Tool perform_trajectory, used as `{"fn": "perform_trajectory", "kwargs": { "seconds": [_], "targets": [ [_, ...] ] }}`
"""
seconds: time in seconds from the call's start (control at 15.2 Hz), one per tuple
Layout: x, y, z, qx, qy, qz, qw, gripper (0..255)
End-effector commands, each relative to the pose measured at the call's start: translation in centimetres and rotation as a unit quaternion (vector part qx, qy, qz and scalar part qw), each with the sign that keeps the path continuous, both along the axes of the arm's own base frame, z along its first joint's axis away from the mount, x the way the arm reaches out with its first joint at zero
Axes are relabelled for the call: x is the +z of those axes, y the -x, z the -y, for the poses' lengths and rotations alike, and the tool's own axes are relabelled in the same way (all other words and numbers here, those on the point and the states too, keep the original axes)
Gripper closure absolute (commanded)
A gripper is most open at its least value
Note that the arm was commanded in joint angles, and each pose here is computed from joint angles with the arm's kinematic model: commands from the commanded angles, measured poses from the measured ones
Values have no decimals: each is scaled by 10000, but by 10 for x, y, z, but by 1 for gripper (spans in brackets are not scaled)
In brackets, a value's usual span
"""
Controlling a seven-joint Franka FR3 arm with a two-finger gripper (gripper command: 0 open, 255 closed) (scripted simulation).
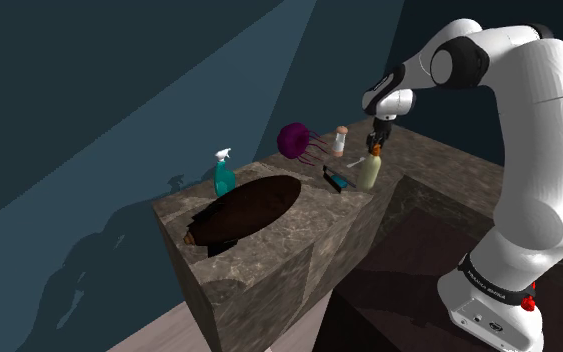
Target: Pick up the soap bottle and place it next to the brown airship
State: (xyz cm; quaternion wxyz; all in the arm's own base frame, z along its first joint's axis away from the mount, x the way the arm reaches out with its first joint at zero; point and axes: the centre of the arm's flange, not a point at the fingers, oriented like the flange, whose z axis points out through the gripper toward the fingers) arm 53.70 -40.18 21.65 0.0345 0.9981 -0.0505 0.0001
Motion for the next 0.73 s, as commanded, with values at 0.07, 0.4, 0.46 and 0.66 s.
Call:
{"fn": "perform_trajectory", "kwargs": {
  "seconds": [0.07,0.4,0.46,0.66],
  "targets": [
    [15,1,0,0,1,1,10000,255],
    [42,1,0,0,1,1,10000,255],
    [47,1,0,0,1,1,10000,255],
    [63,1,0,0,1,1,10000,255]
  ]
}}
